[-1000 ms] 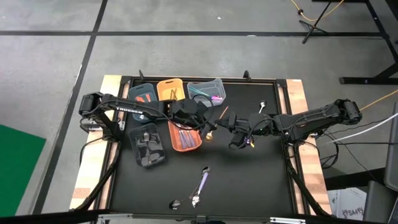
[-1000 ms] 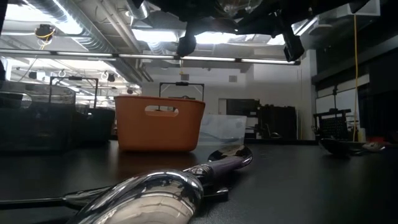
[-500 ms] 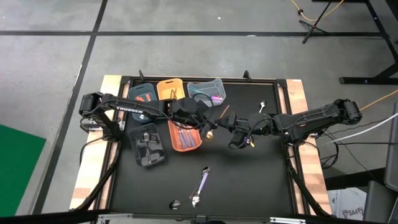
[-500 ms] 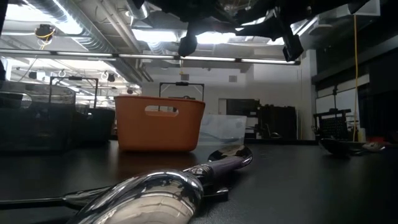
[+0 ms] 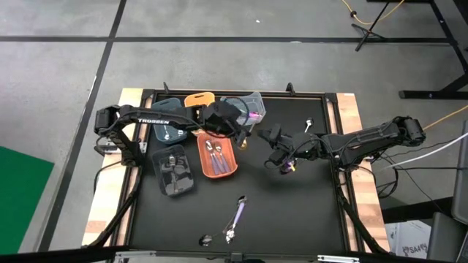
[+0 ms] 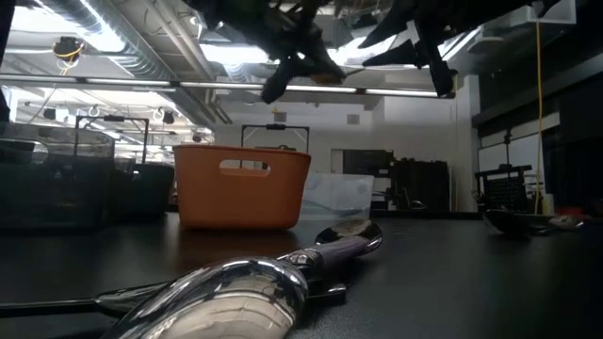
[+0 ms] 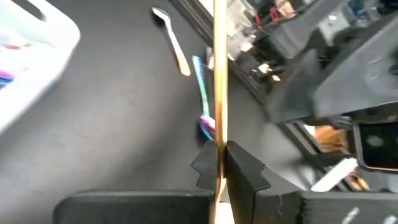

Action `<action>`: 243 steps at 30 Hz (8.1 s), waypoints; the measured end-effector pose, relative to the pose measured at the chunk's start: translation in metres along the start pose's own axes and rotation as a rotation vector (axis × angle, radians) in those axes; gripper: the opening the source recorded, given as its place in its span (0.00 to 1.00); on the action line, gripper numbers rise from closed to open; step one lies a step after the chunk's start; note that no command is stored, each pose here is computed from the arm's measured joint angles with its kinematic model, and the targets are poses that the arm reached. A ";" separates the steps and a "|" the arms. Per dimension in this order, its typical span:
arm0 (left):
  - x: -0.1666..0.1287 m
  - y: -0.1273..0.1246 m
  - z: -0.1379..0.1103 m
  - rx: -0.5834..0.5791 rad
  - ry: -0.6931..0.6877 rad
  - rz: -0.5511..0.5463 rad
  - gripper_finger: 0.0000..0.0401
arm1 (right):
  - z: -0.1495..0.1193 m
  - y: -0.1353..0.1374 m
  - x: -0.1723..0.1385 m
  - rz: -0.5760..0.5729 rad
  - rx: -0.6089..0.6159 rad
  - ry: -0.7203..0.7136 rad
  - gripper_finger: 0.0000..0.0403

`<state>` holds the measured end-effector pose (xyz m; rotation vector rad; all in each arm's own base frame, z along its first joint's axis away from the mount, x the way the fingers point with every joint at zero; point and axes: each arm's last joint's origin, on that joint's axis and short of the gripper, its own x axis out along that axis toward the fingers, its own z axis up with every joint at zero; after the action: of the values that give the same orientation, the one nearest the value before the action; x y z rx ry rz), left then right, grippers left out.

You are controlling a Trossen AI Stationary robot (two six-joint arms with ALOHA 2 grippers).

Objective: Sort silverware by color (type)
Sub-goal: Put the gold spoon into the yellow bin, then put the blue spoon into the transparent bin

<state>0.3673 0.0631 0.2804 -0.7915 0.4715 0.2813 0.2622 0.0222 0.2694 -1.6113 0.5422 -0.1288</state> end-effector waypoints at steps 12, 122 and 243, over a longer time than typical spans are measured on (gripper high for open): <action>-0.012 0.060 0.023 0.022 0.002 0.344 0.02 | -0.008 0.006 -0.001 -0.008 0.333 0.277 0.27; -0.038 0.163 -0.026 -0.129 0.292 0.882 0.14 | -0.023 0.094 -0.049 0.060 2.501 1.651 0.27; -0.161 0.013 -0.052 0.345 -0.261 0.689 0.14 | -0.017 0.001 0.053 0.102 1.838 1.049 0.00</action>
<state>0.2081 0.0233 0.3219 -0.2263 0.5162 0.9057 0.3015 -0.0149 0.2585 0.4014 0.8458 -1.0640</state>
